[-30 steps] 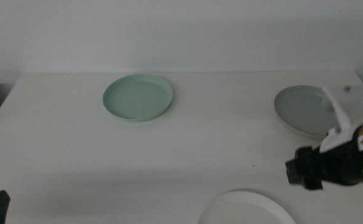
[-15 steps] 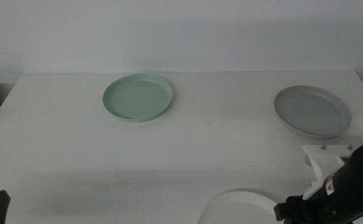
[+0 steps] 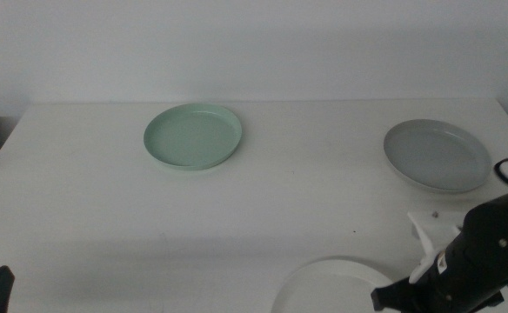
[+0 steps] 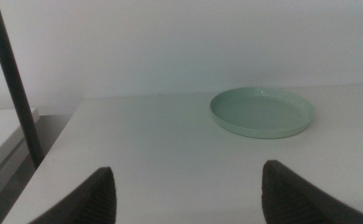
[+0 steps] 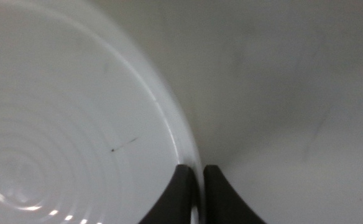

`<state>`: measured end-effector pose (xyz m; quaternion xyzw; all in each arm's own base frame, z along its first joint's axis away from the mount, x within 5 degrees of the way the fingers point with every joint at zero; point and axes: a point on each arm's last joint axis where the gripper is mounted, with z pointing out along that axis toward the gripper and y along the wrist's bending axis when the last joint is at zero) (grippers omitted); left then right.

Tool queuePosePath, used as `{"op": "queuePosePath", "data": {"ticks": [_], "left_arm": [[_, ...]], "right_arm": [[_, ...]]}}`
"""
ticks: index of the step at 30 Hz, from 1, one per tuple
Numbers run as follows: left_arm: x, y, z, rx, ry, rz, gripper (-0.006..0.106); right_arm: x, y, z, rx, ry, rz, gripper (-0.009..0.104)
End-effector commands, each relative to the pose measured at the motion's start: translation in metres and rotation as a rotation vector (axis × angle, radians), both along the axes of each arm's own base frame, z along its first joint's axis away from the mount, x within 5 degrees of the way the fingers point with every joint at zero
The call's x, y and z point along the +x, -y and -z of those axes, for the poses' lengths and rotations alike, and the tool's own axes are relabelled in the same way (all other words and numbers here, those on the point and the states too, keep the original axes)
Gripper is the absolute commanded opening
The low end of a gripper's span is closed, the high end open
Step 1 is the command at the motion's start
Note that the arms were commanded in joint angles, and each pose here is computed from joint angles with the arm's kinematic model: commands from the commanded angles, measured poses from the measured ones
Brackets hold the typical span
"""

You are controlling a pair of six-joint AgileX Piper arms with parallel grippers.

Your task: Stack the three bowls on top of each other.

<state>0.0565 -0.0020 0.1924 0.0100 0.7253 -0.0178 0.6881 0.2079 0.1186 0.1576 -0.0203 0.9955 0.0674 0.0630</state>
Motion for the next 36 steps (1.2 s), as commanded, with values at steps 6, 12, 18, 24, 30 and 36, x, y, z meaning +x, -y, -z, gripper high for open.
{"op": "queuePosePath", "data": {"ticks": [6,12,18,24,30,36], "left_arm": [[-0.001,0.001,-0.010,-0.015,0.098,0.009,0.077],[-0.001,0.001,-0.010,-0.015,0.098,0.009,0.077],[-0.001,0.001,-0.010,-0.015,0.098,0.009,0.077],[-0.001,0.001,-0.010,-0.015,0.098,0.009,0.077],[-0.001,0.001,-0.010,-0.015,0.098,0.009,0.077],[-0.001,0.001,-0.010,-0.015,0.098,0.009,0.077]], "right_arm": [[0.021,-0.008,-0.064,0.097,0.174,-0.003,0.000],[0.063,-0.017,-0.089,0.136,0.263,0.022,0.000],[0.110,-0.027,-0.078,0.138,0.247,0.032,0.000],[0.146,-0.040,-0.056,0.164,0.210,0.030,0.000],[0.158,-0.047,-0.030,0.174,0.148,0.023,0.000],[0.159,-0.049,-0.020,0.180,0.131,-0.002,0.005]]}}
